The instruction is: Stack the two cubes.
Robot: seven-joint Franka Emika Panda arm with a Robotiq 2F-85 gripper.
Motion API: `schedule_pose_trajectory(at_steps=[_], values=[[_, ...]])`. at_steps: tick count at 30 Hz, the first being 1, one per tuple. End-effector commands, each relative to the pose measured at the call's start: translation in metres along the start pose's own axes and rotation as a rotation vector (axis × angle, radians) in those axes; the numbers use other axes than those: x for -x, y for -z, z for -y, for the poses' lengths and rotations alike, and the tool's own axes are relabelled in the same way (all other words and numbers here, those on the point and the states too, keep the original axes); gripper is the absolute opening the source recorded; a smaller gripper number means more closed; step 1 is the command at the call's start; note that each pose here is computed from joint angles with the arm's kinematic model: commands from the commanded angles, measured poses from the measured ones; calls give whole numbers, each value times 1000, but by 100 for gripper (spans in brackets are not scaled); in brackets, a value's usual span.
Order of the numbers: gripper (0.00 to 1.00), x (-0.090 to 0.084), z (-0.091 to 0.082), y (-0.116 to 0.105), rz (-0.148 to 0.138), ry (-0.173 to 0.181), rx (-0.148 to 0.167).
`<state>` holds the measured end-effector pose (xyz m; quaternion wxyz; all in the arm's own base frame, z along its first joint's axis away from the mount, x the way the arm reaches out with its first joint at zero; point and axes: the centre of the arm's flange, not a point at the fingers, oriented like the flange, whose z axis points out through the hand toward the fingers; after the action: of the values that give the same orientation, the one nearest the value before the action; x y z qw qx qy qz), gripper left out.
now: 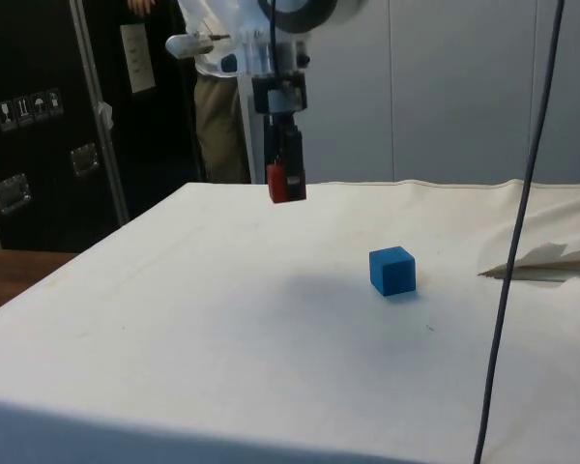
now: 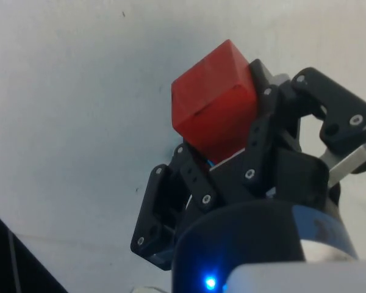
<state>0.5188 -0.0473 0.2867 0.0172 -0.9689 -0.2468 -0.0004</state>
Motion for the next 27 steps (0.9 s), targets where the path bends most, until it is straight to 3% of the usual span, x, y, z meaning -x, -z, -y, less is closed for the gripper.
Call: schedule_pose_trajectory(at_steps=[1, 12, 27], values=[[0, 4, 2, 4, -3, 3, -8], [0, 28, 13, 24, -10, 19, -23], [0, 61, 35, 28, -16, 58, -41]])
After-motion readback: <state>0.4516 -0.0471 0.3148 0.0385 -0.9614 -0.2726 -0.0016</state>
